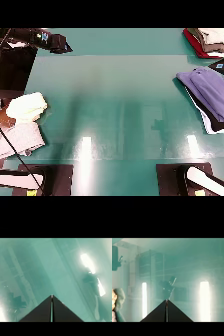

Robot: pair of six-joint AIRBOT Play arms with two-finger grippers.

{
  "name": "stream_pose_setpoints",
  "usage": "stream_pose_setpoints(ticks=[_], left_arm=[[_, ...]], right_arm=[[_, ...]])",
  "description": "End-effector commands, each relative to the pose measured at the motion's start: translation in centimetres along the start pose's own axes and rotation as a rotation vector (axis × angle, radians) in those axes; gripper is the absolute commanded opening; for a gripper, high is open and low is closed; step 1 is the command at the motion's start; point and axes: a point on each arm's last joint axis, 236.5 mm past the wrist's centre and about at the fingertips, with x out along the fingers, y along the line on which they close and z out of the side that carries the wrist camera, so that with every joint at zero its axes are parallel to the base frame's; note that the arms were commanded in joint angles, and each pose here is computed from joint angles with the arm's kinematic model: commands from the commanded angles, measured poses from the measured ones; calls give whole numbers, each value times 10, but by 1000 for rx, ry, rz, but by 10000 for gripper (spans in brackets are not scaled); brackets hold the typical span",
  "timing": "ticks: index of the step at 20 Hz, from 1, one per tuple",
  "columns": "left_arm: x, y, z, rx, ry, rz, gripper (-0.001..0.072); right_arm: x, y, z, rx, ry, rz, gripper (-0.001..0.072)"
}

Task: Fold the shirts.

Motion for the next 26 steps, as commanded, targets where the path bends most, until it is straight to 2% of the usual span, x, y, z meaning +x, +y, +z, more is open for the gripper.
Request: stream_pose_setpoints(ticks=[1, 16, 17, 21, 22, 23, 24, 26], left_arm=[[0, 0, 0, 0, -1, 1, 27], [-1, 2, -9, 5, 38, 9, 27], [-3, 21, -27, 13, 116, 91, 27], [-52, 134, -115, -91, 473, 599, 30], [-58, 148, -129, -139, 508, 645, 254], [-57, 157, -143, -176, 542, 652, 586], [-56, 165, -157, -210, 573, 657, 630], [-55, 183, -189, -254, 644, 674, 632]], right_arm=[[9, 12, 1, -27, -6, 17, 17], [13, 18, -2, -39, 7, 25, 17], [15, 21, -5, -47, 18, 29, 17], [45, 36, -34, -176, 124, -36, 17], [55, 47, -42, -221, 143, -37, 17], [65, 60, -51, -270, 161, -31, 17], [74, 74, -61, -319, 180, -21, 18], [91, 100, -81, -413, 209, 0, 18]])
